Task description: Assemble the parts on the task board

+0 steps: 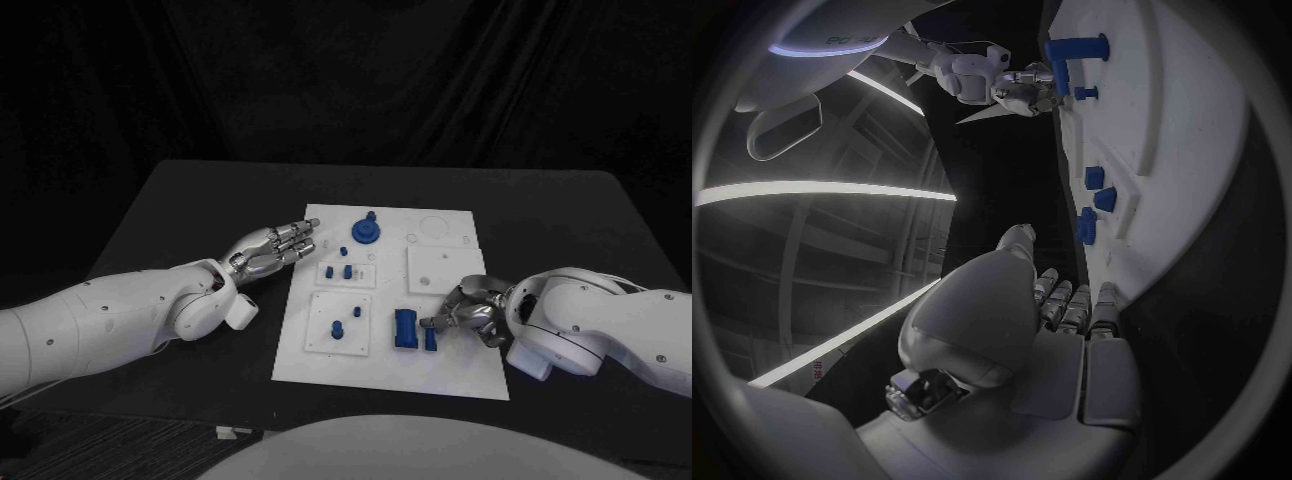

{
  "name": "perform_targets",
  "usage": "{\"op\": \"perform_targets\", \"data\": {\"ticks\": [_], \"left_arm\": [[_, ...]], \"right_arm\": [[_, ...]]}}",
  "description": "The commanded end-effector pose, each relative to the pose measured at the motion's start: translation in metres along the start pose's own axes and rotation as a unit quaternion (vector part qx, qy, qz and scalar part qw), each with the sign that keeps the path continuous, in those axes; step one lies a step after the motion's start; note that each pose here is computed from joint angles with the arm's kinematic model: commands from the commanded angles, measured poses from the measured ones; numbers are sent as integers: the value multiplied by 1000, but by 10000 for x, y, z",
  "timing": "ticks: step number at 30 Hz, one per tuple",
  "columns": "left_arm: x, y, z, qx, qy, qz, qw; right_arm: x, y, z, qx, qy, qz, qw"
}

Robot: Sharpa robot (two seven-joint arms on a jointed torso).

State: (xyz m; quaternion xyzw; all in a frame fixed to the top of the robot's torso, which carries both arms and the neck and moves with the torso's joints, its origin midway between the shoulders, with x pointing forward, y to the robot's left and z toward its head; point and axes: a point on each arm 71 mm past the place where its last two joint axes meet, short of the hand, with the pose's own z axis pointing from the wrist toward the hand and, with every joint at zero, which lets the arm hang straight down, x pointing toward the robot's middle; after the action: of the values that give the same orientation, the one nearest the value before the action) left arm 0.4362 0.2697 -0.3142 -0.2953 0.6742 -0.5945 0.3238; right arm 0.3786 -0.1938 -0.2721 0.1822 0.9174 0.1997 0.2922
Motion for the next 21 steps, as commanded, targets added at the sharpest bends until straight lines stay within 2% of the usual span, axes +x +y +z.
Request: {"op": "perform_targets", "data": {"ticks": [1, 7, 11, 14, 16, 18, 21], "left_arm": [[41, 43, -4, -13, 9, -7, 1000], [41, 49, -4, -14, 10, -7, 1000], [39, 50, -7, -15, 9, -7, 1000], [35, 50, -12, -14, 9, -7, 1000], [31, 49, -17, -14, 8, -7, 1000], [26, 48, -23, -13, 7, -6, 1000], [18, 42, -31, -10, 4, -5, 1000]], "right_arm": [[3, 11, -2, -2, 2, -20, 1000], [3, 6, -11, -4, 1, -25, 1000], [-38, 1, -32, -16, -24, -19, 999], [-87, 7, -61, -37, -57, -20, 998], [-141, 17, -98, -62, -93, -26, 993], [-200, 29, -145, -91, -132, -36, 986], [-286, 49, -237, -150, -187, -47, 970]]}}
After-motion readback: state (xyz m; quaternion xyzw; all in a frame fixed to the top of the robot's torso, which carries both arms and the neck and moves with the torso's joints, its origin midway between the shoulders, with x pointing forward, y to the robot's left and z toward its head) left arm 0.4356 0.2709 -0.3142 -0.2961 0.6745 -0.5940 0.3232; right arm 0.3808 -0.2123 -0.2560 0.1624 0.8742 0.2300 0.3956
